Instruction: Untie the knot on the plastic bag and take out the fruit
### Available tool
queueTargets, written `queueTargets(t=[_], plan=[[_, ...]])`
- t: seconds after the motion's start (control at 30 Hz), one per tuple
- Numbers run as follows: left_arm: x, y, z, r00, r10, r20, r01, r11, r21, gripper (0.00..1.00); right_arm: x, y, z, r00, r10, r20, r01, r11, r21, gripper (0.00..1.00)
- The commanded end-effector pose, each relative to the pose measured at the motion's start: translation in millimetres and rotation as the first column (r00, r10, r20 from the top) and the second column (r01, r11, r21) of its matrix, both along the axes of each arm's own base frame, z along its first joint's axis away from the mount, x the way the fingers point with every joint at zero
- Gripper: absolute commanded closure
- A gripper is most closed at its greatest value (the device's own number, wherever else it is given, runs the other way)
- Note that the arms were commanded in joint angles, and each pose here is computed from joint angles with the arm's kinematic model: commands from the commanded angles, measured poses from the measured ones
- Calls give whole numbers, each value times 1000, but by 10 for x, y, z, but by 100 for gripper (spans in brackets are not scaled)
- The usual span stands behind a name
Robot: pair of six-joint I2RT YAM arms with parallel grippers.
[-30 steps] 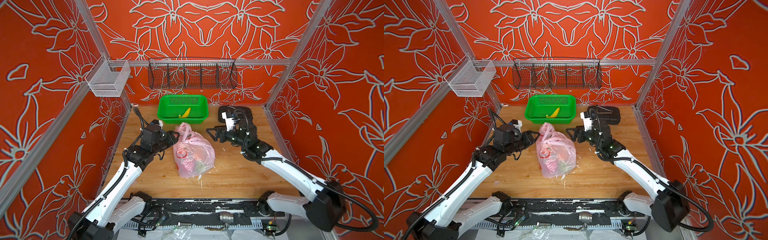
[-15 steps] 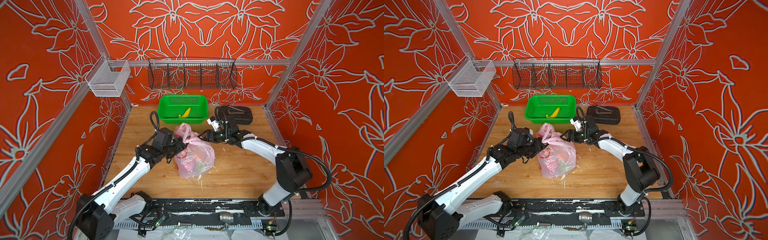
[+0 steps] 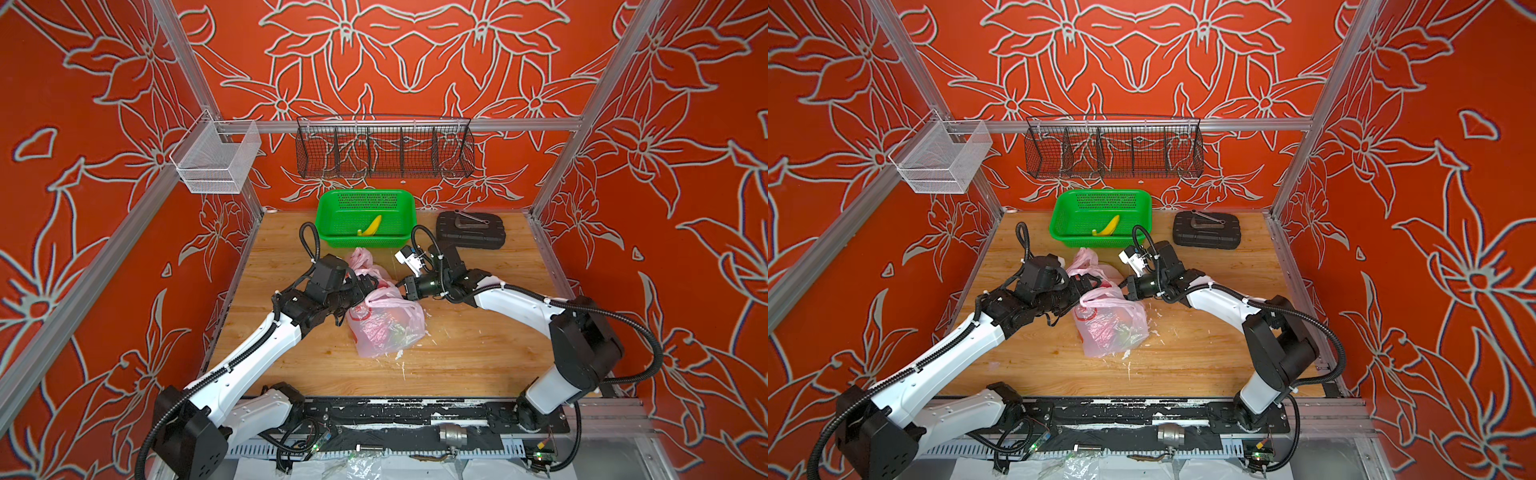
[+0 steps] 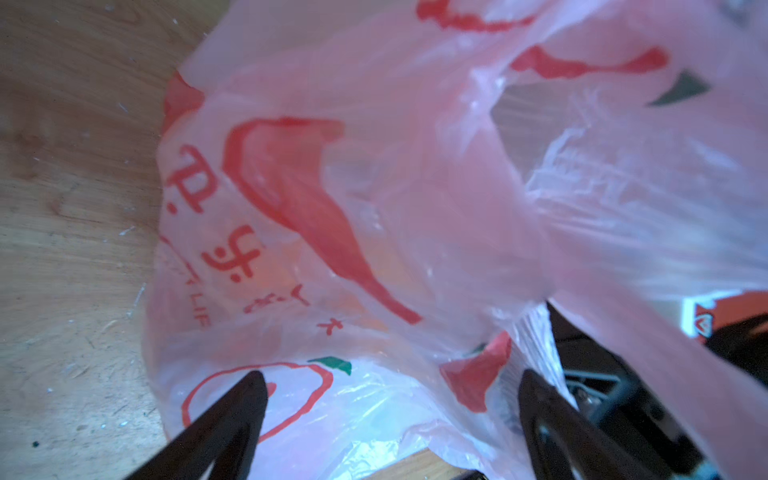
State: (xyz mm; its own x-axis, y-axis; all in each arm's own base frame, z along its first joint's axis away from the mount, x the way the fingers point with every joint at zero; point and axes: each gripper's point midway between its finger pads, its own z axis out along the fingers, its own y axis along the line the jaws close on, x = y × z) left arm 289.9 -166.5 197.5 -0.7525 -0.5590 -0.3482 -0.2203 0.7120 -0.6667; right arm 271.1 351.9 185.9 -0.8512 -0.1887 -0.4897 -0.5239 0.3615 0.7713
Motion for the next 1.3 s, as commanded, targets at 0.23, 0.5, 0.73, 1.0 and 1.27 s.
queueTargets(t=[0.23,0.5,0.73,1.0,1.27], plan=[[76,71,93,998,35,52,-37,999,30,10,-273,88,205,984,111,141,-119,992,46,100],[184,-82,61,998,-25,65,24,1000,15,41,-428,148,277,968,167,189,-180,982,57,100],[61,-116,-68,995,-91,36,90,995,30,99,-253,70,235,970,70,234,-71,997,-4,100],[-328,188,-318,997,-74,-5,74,991,108,100,104,-193,222,931,-138,338,184,977,-107,95],[-624,318,-442,996,-78,-32,81,991,106,100,159,-231,143,903,-91,419,213,944,-253,20]])
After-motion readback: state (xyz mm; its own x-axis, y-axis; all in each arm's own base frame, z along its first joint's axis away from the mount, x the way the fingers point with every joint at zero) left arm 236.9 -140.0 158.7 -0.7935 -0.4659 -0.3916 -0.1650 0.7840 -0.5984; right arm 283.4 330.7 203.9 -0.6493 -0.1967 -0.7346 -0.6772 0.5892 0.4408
